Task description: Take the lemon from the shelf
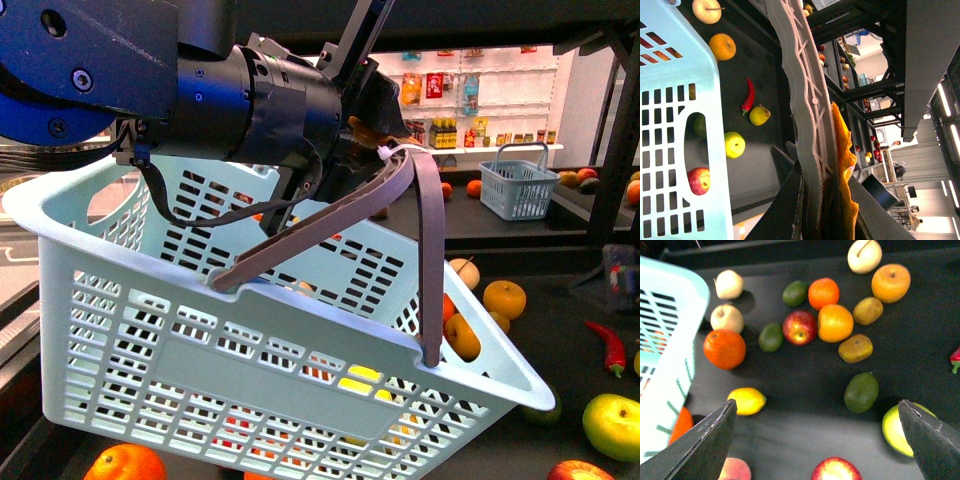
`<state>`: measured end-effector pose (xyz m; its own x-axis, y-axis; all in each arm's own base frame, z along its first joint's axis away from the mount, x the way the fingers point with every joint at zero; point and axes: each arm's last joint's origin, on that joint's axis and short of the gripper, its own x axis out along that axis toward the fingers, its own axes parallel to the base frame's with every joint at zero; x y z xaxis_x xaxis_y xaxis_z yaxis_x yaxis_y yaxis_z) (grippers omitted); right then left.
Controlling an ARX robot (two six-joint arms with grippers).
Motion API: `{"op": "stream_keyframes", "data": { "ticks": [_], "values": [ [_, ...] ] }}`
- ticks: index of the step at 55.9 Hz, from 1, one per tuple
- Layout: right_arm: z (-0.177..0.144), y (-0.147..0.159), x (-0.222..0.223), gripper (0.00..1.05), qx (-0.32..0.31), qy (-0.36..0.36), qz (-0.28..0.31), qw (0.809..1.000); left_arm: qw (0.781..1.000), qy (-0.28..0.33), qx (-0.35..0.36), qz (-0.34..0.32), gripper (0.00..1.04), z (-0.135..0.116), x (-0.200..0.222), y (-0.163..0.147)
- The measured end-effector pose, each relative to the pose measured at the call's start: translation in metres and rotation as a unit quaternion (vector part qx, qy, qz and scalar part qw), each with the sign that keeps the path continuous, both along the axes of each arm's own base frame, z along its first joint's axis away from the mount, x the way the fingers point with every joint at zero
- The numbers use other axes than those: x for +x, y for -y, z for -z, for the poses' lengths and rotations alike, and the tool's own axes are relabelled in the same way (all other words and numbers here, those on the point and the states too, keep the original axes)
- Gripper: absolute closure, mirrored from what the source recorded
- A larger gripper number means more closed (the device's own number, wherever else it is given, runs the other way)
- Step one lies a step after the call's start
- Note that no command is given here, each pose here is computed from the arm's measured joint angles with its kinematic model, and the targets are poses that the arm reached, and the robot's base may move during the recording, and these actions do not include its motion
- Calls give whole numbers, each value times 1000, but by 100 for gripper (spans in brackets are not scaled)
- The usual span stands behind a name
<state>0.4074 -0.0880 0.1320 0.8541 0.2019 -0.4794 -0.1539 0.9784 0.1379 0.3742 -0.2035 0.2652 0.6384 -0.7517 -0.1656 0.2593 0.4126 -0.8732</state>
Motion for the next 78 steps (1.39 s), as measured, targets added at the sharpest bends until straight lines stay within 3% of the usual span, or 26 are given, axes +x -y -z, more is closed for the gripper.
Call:
{"op": "stream_keyframes", "data": {
  "ticks": [10, 19, 50, 78],
  "values": [
    [57, -7, 17, 7, -25, -44, -24, 998, 1000, 0, 0, 0, 91, 0, 0, 0],
    [87, -25, 29, 7, -32, -49, -52, 997, 1000, 0, 0, 0, 91, 0, 0, 0],
    [158, -113, 82, 7, -61, -27, -208, 976, 1000, 0, 0, 0, 91, 0, 0, 0],
    [197, -142, 107, 7, -116, -14, -283, 952, 1000, 0, 0, 0, 91, 0, 0, 0]
  ]
}}
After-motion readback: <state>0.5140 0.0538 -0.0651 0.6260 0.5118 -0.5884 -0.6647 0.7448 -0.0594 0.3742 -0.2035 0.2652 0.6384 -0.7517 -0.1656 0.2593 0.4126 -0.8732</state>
